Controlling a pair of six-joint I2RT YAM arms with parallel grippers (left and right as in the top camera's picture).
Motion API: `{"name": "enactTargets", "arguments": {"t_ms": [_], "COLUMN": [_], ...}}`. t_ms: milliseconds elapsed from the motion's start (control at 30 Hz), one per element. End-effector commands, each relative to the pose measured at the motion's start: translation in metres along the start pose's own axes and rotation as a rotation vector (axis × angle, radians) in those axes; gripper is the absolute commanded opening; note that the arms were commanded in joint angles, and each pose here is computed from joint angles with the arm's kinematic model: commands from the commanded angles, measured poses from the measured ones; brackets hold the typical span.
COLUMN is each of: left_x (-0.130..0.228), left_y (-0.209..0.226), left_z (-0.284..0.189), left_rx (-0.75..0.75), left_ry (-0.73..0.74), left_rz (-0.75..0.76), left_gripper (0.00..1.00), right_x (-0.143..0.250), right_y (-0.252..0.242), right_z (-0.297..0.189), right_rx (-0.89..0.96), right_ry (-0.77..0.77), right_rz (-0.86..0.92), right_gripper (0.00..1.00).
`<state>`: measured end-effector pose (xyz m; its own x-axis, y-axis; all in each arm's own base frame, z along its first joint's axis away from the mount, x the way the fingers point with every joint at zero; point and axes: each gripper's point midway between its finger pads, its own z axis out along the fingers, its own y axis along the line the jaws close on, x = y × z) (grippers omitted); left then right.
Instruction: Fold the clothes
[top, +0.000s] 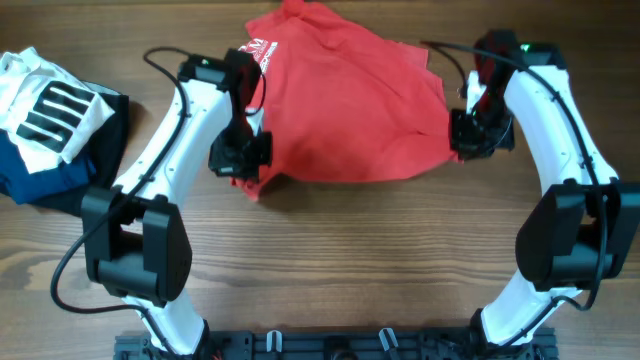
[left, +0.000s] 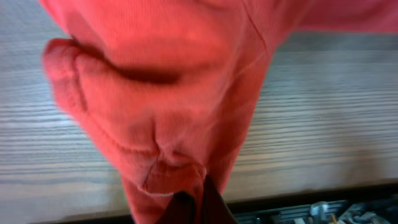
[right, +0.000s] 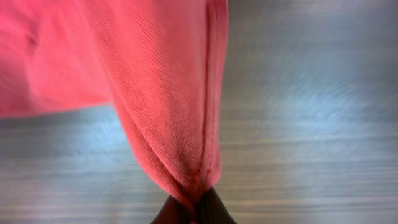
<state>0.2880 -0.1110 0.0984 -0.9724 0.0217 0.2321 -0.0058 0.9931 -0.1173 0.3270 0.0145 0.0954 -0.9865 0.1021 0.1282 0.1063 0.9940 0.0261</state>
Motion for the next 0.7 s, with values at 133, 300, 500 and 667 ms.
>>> {"name": "enactTargets", "arguments": {"t_ms": [133, 300, 500, 667], "left_x": [0.067, 0.078, 0.071, 0.058], "left_y": [0.04, 0.05, 0.057, 0.051], "left_z": [0.053, 0.063, 0.048, 0.04], "left_rx": [-0.159, -0.164, -0.197, -0.15], "left_ry": [0.153, 0.057, -0.044, -0.134], "left_rz": [-0.125, -0.194, -0.245, -0.276], "left_gripper": [0.04, 0.04, 0.04, 0.08], "right_x": [0.049, 0.055, 0.062, 0.06], "right_y": [-0.038, -0.08, -0.108, -0.122], "right_z": [0.047, 0.027, 0.001, 0.0], "right_rx": [0.106, 0.205, 0.214, 0.129], "right_ry": [0.115, 0.044, -0.036, -0.064], "right_rz": [0.178, 0.319, 0.385, 0.457], "right_gripper": [0.04, 0.04, 0.04, 0.04]}}
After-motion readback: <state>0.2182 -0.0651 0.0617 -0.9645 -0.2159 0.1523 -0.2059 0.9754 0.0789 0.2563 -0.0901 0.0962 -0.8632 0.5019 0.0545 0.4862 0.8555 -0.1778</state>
